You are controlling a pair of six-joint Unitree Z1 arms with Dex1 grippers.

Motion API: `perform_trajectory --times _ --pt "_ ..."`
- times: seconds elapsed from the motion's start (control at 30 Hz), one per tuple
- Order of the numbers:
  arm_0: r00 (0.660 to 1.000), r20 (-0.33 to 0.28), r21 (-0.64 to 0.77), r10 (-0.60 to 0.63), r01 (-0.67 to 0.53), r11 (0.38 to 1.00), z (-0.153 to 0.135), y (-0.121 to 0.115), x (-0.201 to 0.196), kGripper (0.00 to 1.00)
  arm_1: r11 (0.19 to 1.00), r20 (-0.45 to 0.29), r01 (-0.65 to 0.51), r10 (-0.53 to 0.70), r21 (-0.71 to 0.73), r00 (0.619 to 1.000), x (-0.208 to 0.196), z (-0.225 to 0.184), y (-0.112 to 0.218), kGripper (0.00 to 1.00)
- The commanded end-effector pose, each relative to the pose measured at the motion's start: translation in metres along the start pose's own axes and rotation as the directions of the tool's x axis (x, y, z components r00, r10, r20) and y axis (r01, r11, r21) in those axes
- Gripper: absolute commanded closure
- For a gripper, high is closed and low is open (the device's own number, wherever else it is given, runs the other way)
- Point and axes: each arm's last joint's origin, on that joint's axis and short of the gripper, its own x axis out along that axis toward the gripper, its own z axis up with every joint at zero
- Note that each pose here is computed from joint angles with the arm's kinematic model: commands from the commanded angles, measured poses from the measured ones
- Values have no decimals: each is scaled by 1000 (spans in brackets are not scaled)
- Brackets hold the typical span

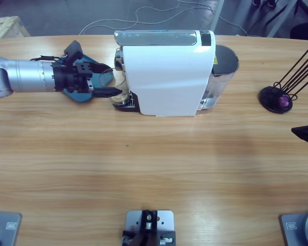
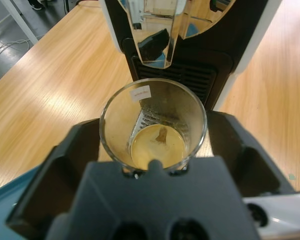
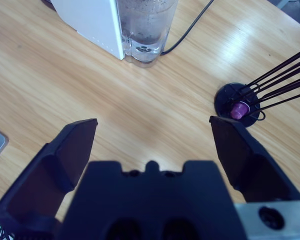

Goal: Pour coffee

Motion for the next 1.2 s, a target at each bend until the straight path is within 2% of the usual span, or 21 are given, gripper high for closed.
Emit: perform_trajectory --times 0.03,0.07,0.13,0.17,0.3,0.5,0.6,0.77,0.93,1.03,1.2 --pt "999 -41 -31 -12 11 999 -14 -3 8 701 1000 -29 10 -11 -25 1000 6 -9 1 0" --pt "999 -41 -31 -12 11 999 -14 -3 8 744 1000 -28 10 -11 -25 1000 5 -9 1 0" --pt "999 -43 -32 -11 10 999 -14 -3 7 953 1000 -26 10 -11 -24 1000 5 -9 0 0" --pt "999 -45 -33 -9 7 999 -14 -4 7 997 1000 -25 10 -11 -24 1000 5 -10 0 0" --pt "998 -58 -52 14 -17 998 -16 -5 2 1000 1000 -21 10 -11 -23 1000 4 -10 0 0" --pt "981 -24 -68 190 -191 979 14 -2 -32 1000 1000 -11 11 -12 -21 1000 2 -12 -1 0" --pt "964 -29 -96 266 -268 959 16 2 -47 1000 1000 -5 12 -12 -19 1000 1 -13 -1 0" --pt "899 -82 -231 429 -436 870 3 27 -77 1000 1000 1 13 -13 -18 1000 0 -13 -1 2" --pt "818 -196 -308 541 -575 758 -25 54 -86 1000 1000 7 12 -12 -16 1000 -1 -14 -2 0" --pt "805 -234 -315 545 -593 741 -36 64 -79 1000 1000 4 12 -12 -17 1000 -1 -14 -2 0" --pt "821 -277 -338 499 -569 749 -55 67 -65 1000 1000 -3 12 -12 -19 1000 1 -13 -1 0"
